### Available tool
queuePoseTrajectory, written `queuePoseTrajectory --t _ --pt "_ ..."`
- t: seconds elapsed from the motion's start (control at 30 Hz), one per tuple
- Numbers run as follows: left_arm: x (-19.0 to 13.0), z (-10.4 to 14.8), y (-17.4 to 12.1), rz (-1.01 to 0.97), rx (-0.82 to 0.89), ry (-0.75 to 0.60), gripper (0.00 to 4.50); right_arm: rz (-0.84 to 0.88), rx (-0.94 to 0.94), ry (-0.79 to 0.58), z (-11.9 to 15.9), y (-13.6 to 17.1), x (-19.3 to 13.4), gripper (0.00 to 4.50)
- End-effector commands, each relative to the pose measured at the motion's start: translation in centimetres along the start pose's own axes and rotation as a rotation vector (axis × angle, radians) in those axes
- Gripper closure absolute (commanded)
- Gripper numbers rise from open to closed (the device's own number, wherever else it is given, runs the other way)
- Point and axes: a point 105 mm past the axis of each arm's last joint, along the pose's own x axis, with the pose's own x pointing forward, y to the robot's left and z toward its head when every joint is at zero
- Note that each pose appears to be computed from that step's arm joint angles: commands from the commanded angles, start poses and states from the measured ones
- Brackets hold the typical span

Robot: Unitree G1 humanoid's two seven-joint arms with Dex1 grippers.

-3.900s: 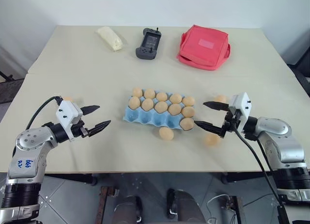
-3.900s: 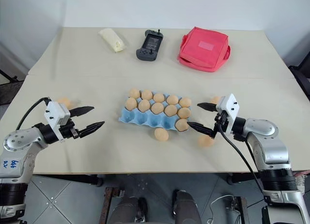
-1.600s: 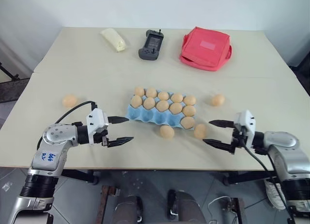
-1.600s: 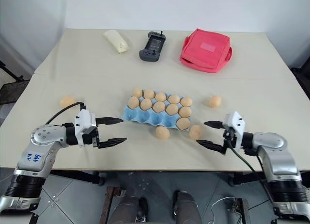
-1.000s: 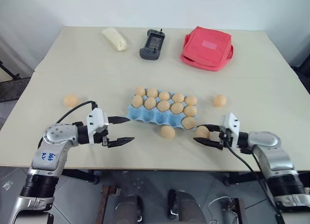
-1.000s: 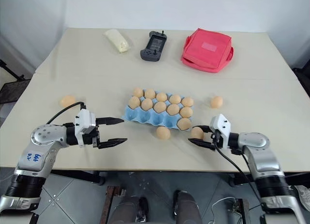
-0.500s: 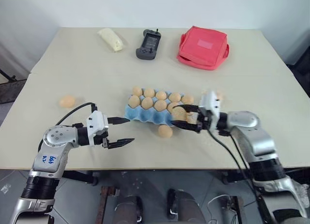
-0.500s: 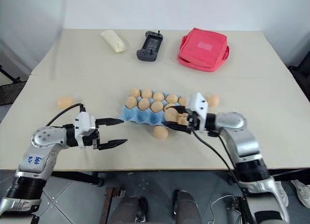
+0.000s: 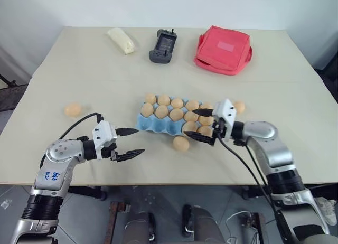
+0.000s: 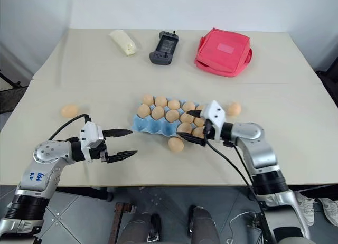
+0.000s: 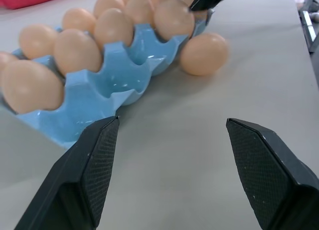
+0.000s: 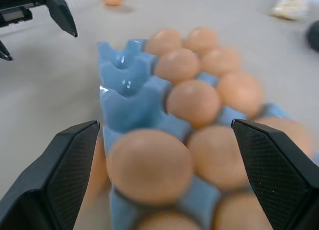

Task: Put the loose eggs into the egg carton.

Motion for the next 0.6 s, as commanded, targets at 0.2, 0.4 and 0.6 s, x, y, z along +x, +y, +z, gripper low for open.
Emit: queuePoseTrajectory --t 0.2,0.4,0.6 --pt "3.7 2.7 -1.0 -0.014 0.02 -0.09 0.84 -0.36 0.009 0.023 -1.3 -3.6 -9.4 0.01" --pt "5.1 3.2 -1.1 0.011 0.016 -0.103 0.84 -0.544 0.029 0.075 -3.8 -5.3 -12.4 0.01" --pt "4.5 3.1 -0.9 0.016 0.02 -0.093 0.84 -0.611 0.088 0.081 -4.1 -7.7 -10.4 0.01"
